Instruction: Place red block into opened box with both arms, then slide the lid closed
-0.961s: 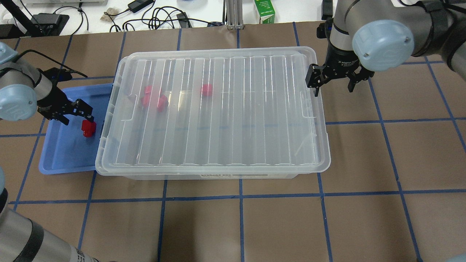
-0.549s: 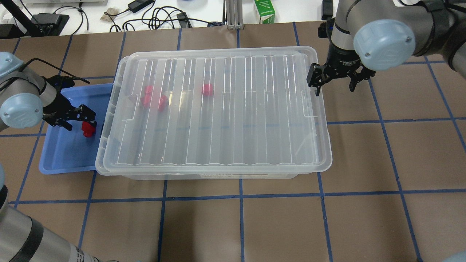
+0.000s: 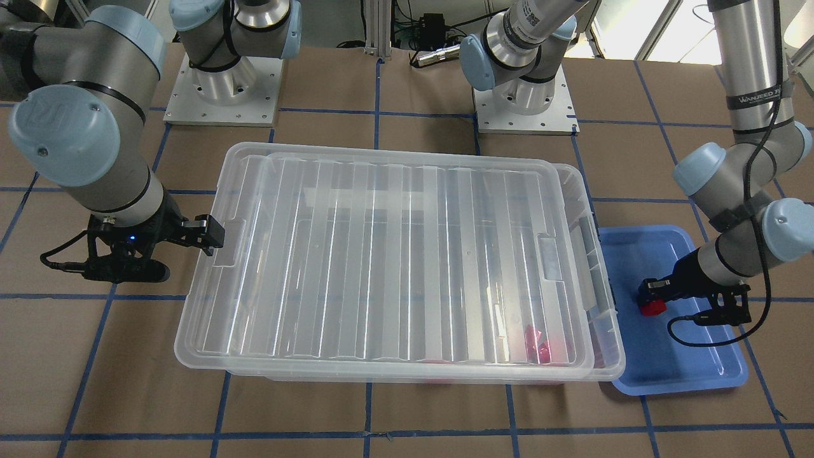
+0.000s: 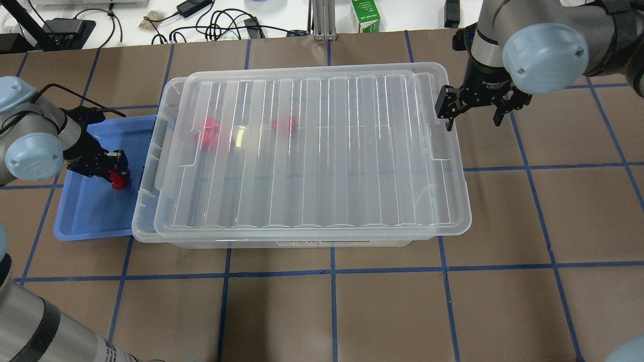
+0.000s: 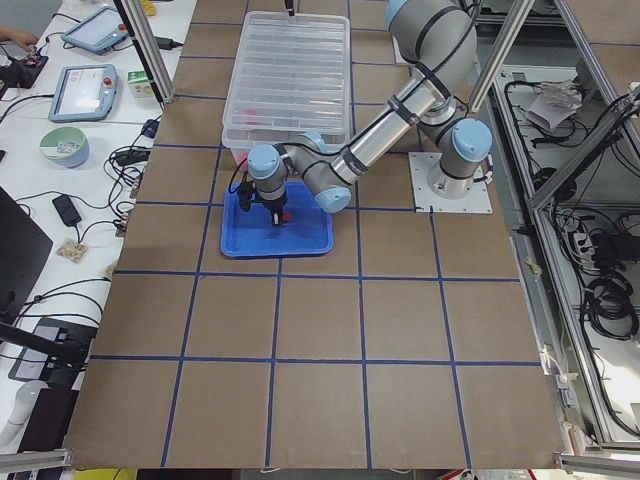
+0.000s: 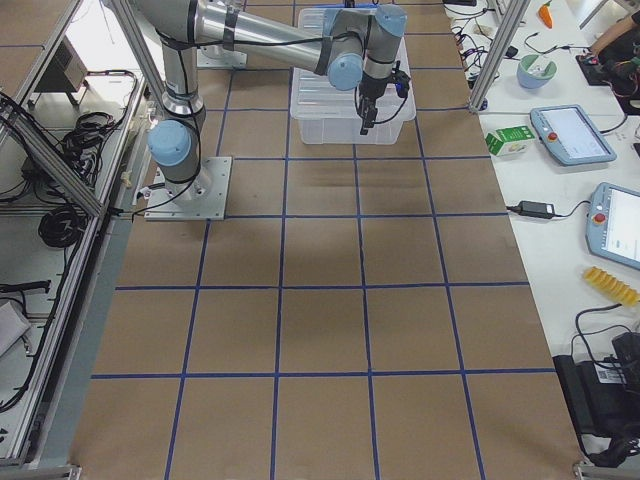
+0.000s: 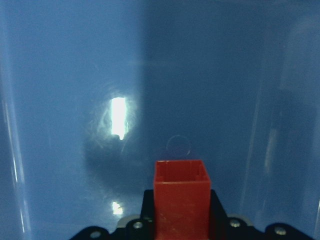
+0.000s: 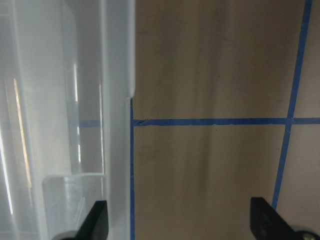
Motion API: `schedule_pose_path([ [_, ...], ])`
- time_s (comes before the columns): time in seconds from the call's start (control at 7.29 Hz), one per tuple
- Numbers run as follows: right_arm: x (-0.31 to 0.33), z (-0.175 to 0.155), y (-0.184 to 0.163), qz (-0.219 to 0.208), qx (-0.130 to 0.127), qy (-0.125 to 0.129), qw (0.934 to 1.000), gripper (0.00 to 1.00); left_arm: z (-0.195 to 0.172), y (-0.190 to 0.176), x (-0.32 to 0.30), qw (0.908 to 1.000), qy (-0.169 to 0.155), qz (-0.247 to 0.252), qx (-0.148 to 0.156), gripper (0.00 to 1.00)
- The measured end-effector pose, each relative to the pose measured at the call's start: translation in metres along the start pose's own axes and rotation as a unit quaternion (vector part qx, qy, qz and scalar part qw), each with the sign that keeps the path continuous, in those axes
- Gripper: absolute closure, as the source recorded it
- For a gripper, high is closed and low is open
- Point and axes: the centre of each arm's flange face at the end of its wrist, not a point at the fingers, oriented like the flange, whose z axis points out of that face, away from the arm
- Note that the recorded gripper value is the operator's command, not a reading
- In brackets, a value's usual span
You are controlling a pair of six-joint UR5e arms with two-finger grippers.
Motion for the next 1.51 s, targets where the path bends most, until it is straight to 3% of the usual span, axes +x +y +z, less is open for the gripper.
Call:
schedule_pose_path([
  [0.27,-0.003,0.004,0.001,0.003,-0.002,-0.006,1.0,0.0,-0.04,-0.013,0.007,0.9999,-0.008,0.009,0.008,0.99],
  [0.82,0.006,0.013,0.002,0.006,-0.009,-0.003,0.9999,0.0,-0.148,-0.016,0.032,0.9996,0.001,0.023,-0.016,0.99],
  [1.51,0.091,0.016,-0.002,0.023,-0.015,-0.003,0.9996,0.0,-0.195,0.007,0.129,0.9999,-0.003,0.005,-0.013,0.99],
])
